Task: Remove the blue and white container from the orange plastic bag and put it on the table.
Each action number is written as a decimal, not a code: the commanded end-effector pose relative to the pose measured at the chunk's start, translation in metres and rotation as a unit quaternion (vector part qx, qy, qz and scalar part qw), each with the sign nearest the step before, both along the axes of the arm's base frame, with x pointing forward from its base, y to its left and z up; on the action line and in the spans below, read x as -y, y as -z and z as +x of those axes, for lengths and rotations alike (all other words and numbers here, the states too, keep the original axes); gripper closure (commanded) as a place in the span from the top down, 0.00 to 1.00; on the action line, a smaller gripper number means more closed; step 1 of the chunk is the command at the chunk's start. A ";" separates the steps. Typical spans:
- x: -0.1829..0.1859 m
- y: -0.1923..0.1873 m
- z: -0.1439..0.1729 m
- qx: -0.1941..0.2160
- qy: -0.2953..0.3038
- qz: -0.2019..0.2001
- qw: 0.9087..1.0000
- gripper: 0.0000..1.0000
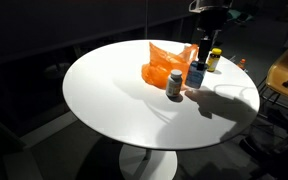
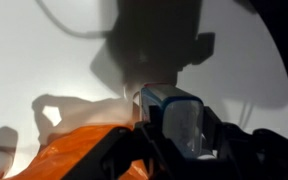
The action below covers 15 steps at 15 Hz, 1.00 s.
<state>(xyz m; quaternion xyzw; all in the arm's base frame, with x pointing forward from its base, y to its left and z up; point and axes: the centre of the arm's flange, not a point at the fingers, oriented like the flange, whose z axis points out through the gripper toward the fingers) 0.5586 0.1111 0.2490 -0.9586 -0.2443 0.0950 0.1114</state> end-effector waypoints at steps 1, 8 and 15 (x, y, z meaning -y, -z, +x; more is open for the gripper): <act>0.003 0.011 0.018 -0.003 0.010 -0.004 1.000 0.21; 0.014 0.031 0.029 -0.013 0.025 -0.019 0.999 0.21; 0.016 0.027 0.029 -0.012 0.016 -0.038 0.999 0.87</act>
